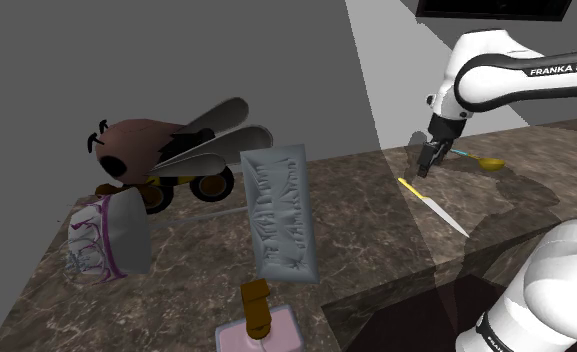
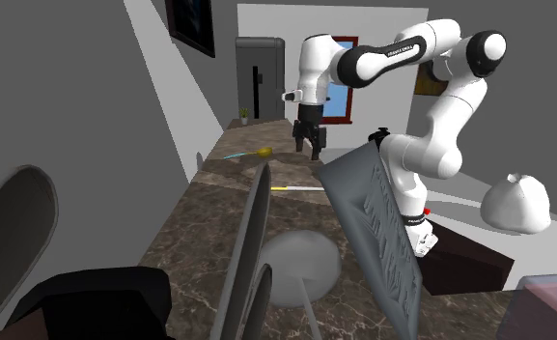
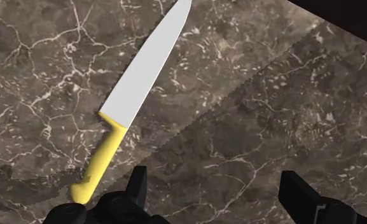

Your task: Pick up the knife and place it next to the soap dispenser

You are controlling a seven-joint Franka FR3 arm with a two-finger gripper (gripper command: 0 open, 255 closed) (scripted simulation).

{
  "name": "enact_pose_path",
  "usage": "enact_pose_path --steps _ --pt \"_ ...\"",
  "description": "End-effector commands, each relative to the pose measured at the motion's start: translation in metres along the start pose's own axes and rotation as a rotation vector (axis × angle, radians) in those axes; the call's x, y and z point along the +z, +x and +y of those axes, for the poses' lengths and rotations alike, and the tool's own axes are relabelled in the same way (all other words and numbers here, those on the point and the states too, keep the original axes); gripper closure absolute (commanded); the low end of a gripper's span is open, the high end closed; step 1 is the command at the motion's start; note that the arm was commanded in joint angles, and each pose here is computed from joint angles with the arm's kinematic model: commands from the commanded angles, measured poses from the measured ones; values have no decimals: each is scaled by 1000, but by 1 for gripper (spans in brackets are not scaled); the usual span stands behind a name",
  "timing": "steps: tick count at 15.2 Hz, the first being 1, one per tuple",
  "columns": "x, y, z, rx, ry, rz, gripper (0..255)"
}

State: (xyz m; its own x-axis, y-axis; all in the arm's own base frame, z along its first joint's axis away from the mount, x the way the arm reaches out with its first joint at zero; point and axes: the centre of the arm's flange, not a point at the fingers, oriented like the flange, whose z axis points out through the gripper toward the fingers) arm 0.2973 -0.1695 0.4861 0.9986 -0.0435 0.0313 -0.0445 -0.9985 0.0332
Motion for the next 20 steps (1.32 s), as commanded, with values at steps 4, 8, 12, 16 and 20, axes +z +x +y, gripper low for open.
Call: enact_pose_path --steps 4,8,12,16,20 --pt "50 3 49 2 22 15 0" --pt "88 7 88 5 41 25 0" --pt "115 10 109 7 51 31 0" --pt "136 11 108 7 51 31 0" --pt "150 11 107 7 51 31 0"
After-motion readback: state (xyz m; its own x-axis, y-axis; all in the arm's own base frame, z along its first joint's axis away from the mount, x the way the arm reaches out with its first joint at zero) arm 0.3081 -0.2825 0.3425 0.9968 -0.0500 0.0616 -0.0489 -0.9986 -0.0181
